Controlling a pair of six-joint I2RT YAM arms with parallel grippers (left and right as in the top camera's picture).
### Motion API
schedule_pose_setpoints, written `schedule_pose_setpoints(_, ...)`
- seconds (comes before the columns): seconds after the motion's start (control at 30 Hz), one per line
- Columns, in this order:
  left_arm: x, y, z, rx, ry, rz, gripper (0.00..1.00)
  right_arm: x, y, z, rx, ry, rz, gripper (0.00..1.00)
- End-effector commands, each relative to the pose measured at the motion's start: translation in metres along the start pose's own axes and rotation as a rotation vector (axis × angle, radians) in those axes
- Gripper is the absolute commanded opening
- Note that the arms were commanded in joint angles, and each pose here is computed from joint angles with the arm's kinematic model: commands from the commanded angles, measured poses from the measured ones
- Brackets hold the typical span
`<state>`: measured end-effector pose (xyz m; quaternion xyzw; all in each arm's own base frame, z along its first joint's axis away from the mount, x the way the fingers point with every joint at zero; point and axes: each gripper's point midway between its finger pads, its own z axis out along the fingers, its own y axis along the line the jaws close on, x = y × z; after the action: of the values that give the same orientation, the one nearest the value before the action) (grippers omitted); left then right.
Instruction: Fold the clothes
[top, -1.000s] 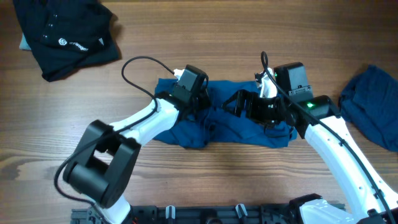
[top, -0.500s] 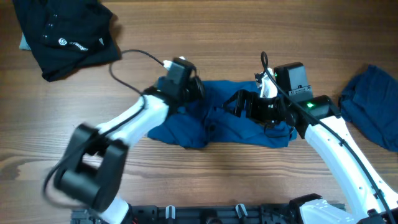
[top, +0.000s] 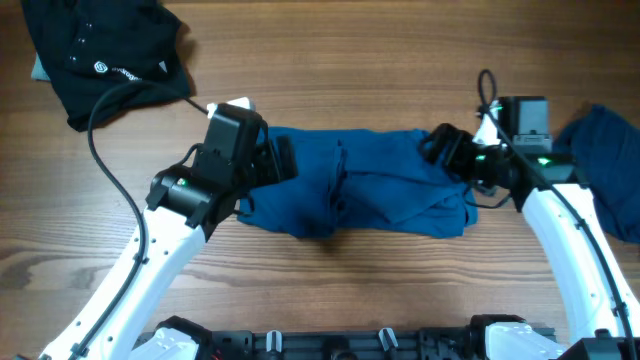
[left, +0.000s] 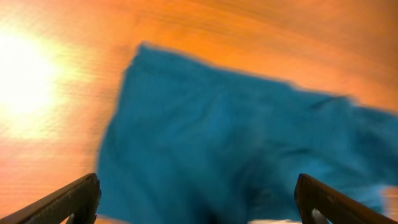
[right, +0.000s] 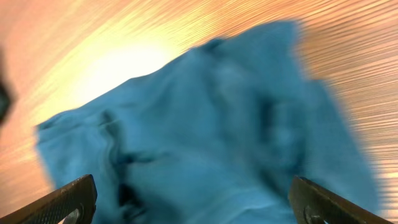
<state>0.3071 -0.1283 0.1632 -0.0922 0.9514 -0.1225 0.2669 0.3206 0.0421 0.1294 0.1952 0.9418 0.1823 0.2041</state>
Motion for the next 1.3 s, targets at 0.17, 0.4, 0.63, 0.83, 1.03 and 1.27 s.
schedule_pose_setpoints(0.17,-0.011,0.085,0.001,-0.261,-0.010,-0.224,1.00,-0.024,-0.084,-0.013,0.230,-0.048,-0.066,1.00)
schedule_pose_setpoints(0.4,-0.007,0.110,-0.002,-0.283,0.038,-0.319,1.00,-0.008,-0.110,0.022,0.164,0.119,-0.036,1.00)
schedule_pose_setpoints(0.63,-0.007,0.110,-0.002,-0.284,0.038,-0.318,1.00,0.018,-0.091,0.071,-0.091,0.290,-0.126,1.00)
schedule_pose_setpoints(0.83,-0.006,0.110,-0.002,-0.285,0.039,-0.315,1.00,0.015,-0.089,0.073,-0.104,0.278,-0.130,1.00)
schedule_pose_setpoints(1.03,-0.005,0.111,-0.002,-0.286,0.042,-0.315,1.00,0.008,-0.089,0.070,-0.104,0.258,-0.115,1.00)
schedule_pose_setpoints(1.27,0.000,0.113,-0.001,-0.295,0.058,-0.315,1.00,-0.014,-0.104,0.047,-0.076,0.177,0.006,1.00)
